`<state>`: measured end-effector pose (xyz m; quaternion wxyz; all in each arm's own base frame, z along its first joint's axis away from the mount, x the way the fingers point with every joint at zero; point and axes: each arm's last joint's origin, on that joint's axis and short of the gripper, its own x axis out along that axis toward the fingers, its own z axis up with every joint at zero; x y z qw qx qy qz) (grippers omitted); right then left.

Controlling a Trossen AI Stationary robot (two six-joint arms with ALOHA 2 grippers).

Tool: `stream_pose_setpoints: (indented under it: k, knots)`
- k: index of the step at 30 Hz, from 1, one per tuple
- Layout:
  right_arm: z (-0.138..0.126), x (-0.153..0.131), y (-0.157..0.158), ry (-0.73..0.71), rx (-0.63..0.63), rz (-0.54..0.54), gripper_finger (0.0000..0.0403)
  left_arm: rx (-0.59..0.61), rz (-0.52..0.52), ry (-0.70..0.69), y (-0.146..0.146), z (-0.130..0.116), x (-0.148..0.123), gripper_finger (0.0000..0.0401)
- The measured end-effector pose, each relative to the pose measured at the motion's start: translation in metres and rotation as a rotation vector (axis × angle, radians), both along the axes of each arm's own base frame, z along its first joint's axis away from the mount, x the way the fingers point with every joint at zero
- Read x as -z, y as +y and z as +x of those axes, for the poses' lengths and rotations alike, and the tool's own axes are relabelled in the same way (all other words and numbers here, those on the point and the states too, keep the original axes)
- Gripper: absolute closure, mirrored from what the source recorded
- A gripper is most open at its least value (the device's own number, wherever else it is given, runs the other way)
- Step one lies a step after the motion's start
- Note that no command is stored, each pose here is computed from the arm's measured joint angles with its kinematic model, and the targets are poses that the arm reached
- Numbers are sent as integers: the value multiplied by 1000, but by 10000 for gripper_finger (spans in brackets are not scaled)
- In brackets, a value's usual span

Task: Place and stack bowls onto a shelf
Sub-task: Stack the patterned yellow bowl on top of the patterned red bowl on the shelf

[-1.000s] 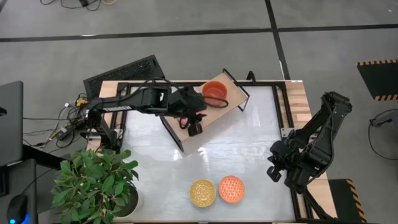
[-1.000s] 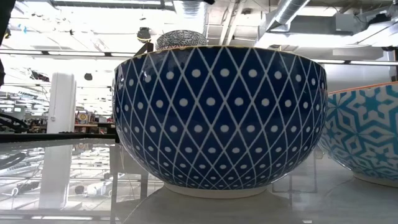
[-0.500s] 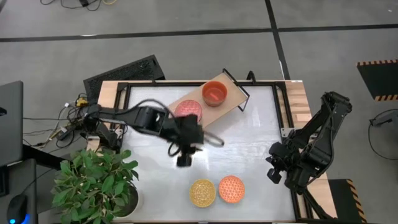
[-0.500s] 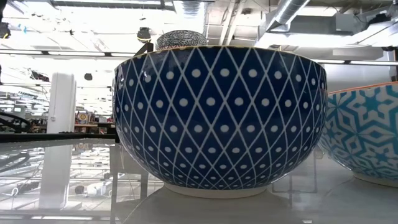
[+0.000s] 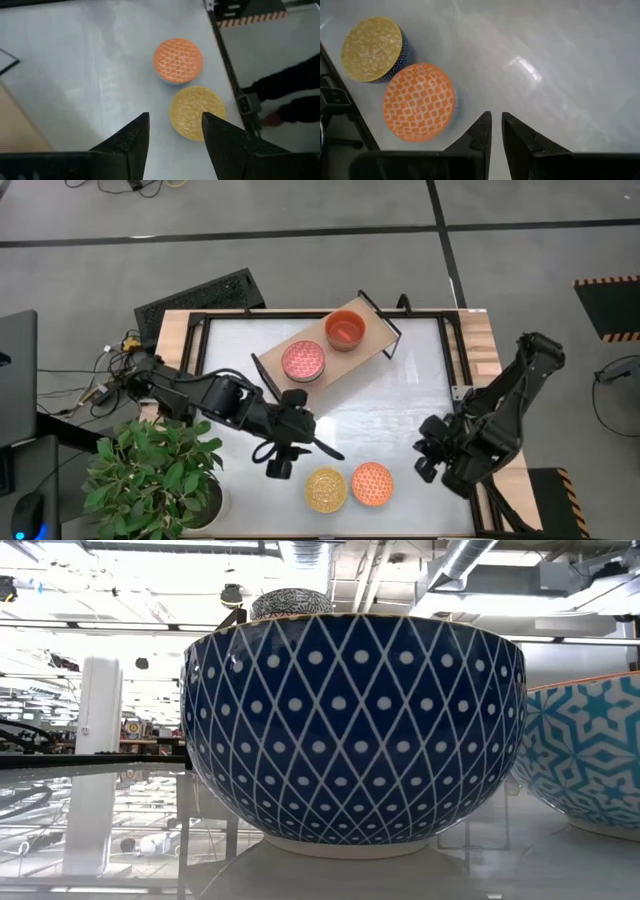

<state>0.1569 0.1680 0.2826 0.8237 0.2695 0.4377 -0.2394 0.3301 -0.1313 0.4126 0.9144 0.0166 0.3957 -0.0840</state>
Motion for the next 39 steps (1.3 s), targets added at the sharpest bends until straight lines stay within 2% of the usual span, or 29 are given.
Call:
stream_pose_setpoints:
  k: [5, 10, 16, 20, 24, 26, 31, 35, 37, 39]
  knots:
    - [26, 21, 13, 96, 34, 119, 330, -15, 11, -2, -11, 0, 3, 236]
    - [44, 47, 35, 145, 57, 211, 330, 0, 95, -31, -27, 13, 17, 236]
    - [55, 73, 54, 208, 132, 300, 330, 65, 167, 56, -48, 37, 59, 236]
    - [54, 77, 59, 209, 163, 316, 330, 132, 202, 138, -58, 52, 90, 236]
    - [51, 75, 61, 199, 175, 328, 330, 150, 233, 210, -63, 67, 122, 236]
    - [51, 75, 62, 196, 174, 334, 330, 171, 195, 251, -63, 75, 137, 236]
    - [50, 75, 66, 187, 158, 356, 330, 227, 25, 322, -55, 94, 162, 236]
    - [50, 75, 66, 188, 158, 356, 330, 155, 54, 305, -39, 103, 163, 236]
    - [50, 75, 66, 186, 158, 359, 330, 75, 103, 288, -31, 106, 162, 236]
    - [50, 75, 66, 186, 156, 359, 330, -10, 105, 281, -23, 109, 162, 236]
